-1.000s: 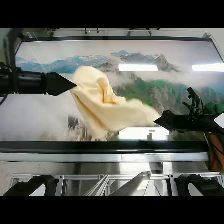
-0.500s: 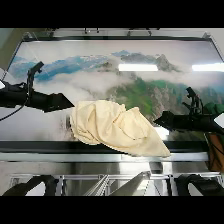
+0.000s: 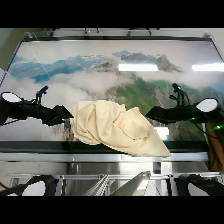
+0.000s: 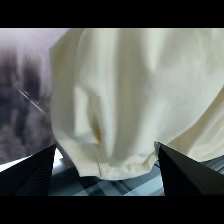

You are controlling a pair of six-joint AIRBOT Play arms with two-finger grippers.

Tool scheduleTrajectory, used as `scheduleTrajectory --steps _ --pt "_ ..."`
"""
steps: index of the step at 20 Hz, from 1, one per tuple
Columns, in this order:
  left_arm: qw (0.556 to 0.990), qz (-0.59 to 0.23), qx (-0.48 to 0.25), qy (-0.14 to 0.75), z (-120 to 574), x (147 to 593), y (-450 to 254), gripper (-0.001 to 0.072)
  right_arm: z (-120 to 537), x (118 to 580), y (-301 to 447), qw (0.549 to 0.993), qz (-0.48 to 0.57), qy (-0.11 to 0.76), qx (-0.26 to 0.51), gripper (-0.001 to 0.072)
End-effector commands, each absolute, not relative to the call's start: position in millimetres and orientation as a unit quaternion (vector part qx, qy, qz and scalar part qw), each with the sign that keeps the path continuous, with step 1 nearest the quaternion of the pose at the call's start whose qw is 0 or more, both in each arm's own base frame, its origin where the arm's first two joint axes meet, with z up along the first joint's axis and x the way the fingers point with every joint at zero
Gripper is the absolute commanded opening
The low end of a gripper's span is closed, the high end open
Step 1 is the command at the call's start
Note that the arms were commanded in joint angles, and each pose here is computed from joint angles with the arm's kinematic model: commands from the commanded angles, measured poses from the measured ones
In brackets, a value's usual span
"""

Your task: Fold the shirts.

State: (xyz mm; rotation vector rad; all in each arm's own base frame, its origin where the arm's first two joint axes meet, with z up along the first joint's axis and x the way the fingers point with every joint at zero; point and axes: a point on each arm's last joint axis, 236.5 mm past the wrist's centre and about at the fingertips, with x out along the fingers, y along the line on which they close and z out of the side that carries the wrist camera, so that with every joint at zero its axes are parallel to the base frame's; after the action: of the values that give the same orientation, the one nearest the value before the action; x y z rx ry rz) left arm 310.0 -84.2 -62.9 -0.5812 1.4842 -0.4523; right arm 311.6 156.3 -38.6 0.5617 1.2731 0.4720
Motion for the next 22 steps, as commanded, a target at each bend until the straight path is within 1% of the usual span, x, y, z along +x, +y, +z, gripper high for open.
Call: scheduleTrajectory --steps 1,5,8,9,10,11,12,14,15,16,17,20,22 --pt "0.657 -0.217 -0.262 0.673 -84.1 325.9 -97.5 0.0703 -62.9 332.1 185.7 0.718 0.283 0.576 0.270 0.0505" --pt "0.632 -0.252 -0.236 0.694 -92.6 339.3 -120.1 0.0703 -74.6 327.1 231.1 0.663 0.343 0.590 0.306 0.0505" --pt "0.611 -0.273 -0.232 0.706 -92.0 346.1 -126.0 0.0695 -88.2 312.2 260.7 0.637 0.368 0.610 0.294 0.0505" --pt "0.605 -0.278 -0.231 0.709 -91.1 347.1 -126.6 0.0653 -89.9 307.7 268.8 0.631 0.375 0.615 0.288 0.0504" --pt "0.599 -0.283 -0.231 0.712 -90.0 346.4 -127.3 0.0584 -90.4 305.3 274.2 0.628 0.381 0.617 0.283 0.0457" --pt "0.596 -0.286 -0.231 0.714 -88.4 345.5 -127.6 0.0512 -89.1 304.9 277.2 0.628 0.384 0.616 0.281 0.0357" --pt "0.595 -0.288 -0.231 0.714 -87.2 345.0 -128.0 0.0444 -86.6 307.2 278.5 0.629 0.386 0.613 0.283 0.0334" --pt "0.592 -0.290 -0.231 0.716 -86.3 343.1 -128.4 0.0250 -77.0 315.3 283.9 0.630 0.389 0.600 0.302 0.0333" --pt "0.589 -0.292 -0.232 0.717 -85.1 341.8 -129.1 0.0168 -71.9 319.0 286.8 0.632 0.395 0.591 0.309 0.0330" --pt "0.587 -0.294 -0.234 0.717 -83.9 340.9 -130.1 0.0071 -67.7 322.0 289.2 0.631 0.395 0.585 0.322 0.0184" --pt "0.585 -0.296 -0.235 0.717 -83.0 340.2 -130.7 0.0004 -65.5 323.8 290.4 0.630 0.395 0.582 0.328 0.0026" --pt "0.590 -0.305 -0.232 0.711 -69.2 338.8 -126.9 0.0012 -48.6 333.9 283.5 0.625 0.408 0.571 0.342 0.0017" --pt "0.612 -0.308 -0.229 0.692 -42.2 340.8 -115.2 0.0011 -17.0 343.9 253.4 0.608 0.427 0.574 0.346 0.0016"
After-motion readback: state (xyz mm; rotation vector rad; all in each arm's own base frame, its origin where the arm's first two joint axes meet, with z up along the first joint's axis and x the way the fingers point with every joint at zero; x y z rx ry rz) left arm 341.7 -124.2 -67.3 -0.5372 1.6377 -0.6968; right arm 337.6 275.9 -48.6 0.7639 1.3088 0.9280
